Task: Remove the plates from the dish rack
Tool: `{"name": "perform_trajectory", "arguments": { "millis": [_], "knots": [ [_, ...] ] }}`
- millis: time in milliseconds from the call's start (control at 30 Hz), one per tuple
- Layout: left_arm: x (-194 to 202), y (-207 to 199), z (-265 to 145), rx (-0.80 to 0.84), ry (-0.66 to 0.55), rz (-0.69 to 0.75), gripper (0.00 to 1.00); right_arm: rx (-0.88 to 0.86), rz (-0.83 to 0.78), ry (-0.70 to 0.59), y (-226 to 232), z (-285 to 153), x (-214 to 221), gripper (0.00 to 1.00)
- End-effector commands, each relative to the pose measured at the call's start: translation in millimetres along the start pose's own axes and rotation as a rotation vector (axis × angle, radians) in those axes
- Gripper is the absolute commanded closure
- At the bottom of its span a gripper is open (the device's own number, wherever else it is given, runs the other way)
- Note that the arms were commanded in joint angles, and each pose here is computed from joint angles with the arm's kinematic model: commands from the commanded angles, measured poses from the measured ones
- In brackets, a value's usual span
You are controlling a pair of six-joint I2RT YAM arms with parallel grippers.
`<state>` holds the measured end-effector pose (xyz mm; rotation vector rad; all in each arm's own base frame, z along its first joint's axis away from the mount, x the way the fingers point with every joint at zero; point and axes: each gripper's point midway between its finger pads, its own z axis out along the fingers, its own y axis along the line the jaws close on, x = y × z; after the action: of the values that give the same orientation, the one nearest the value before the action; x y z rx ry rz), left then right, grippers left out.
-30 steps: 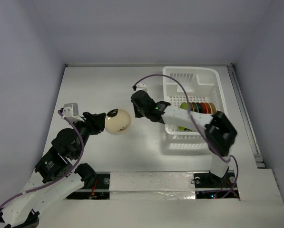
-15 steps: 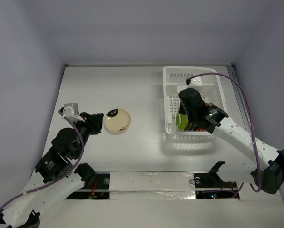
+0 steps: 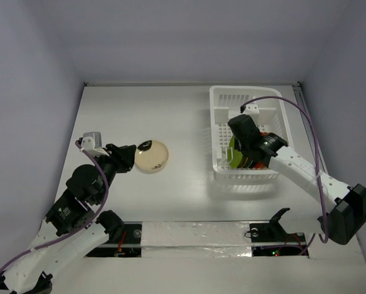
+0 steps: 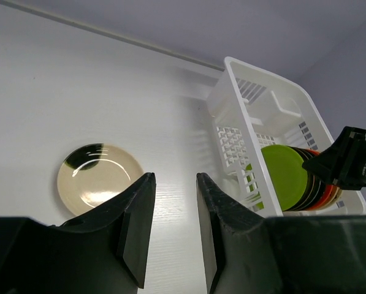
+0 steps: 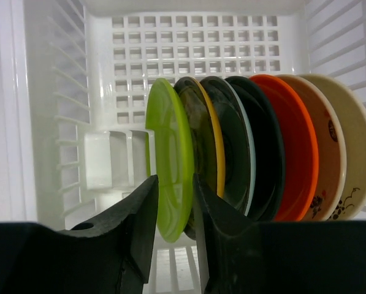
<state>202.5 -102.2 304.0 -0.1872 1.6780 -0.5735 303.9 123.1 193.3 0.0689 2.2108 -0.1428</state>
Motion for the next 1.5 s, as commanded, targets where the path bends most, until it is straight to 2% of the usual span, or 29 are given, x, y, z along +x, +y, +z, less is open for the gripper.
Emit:
{"name": "perform_trajectory", "arguments": {
  "millis": [0, 367, 400, 433, 500, 800, 967, 1200, 1300, 1467],
  "knots": [
    [-2, -2, 4, 0.011, -0.015, 0.001, 0.7, 0.014, -0.003, 0.008, 1, 6, 1, 0.66],
    [-5, -3, 1, 0.024, -0.026, -0.004, 0.69, 0.156, -0.016, 0.056, -13, 24, 8, 0.7],
    [-5, -4, 0, 0.026, -0.027, -0.005, 0.69, 0.158, -0.023, 0.063, -12, 26, 10, 0.72],
    [-5, -4, 0, 0.026, -0.027, -0.005, 0.69, 0.157, -0.025, 0.062, -11, 26, 9, 0.81],
    [-6, -4, 0, 0.03, -0.03, -0.005, 0.69, 0.171, -0.033, 0.069, -12, 27, 8, 0.87],
    [-6, -5, 0, 0.036, -0.029, -0.004, 0.69, 0.22, -0.061, -0.01, -24, 7, -37, 0.92],
    [-7, -5, -1, 0.041, -0.034, -0.005, 0.69, 0.245, -0.104, -0.008, -25, 7, -44, 0.98],
    [-7, -5, -1, 0.039, -0.034, -0.006, 0.68, 0.25, -0.102, -0.045, -25, 0, -59, 1.0],
    [-7, -4, -1, 0.033, -0.036, -0.006, 0.68, 0.203, -0.049, -0.11, -21, -17, -82, 1.0],
    [-9, -2, 0, 0.023, -0.046, -0.008, 0.68, -0.077, 0.053, -0.269, 19, -71, -125, 1.0]
  ]
}}
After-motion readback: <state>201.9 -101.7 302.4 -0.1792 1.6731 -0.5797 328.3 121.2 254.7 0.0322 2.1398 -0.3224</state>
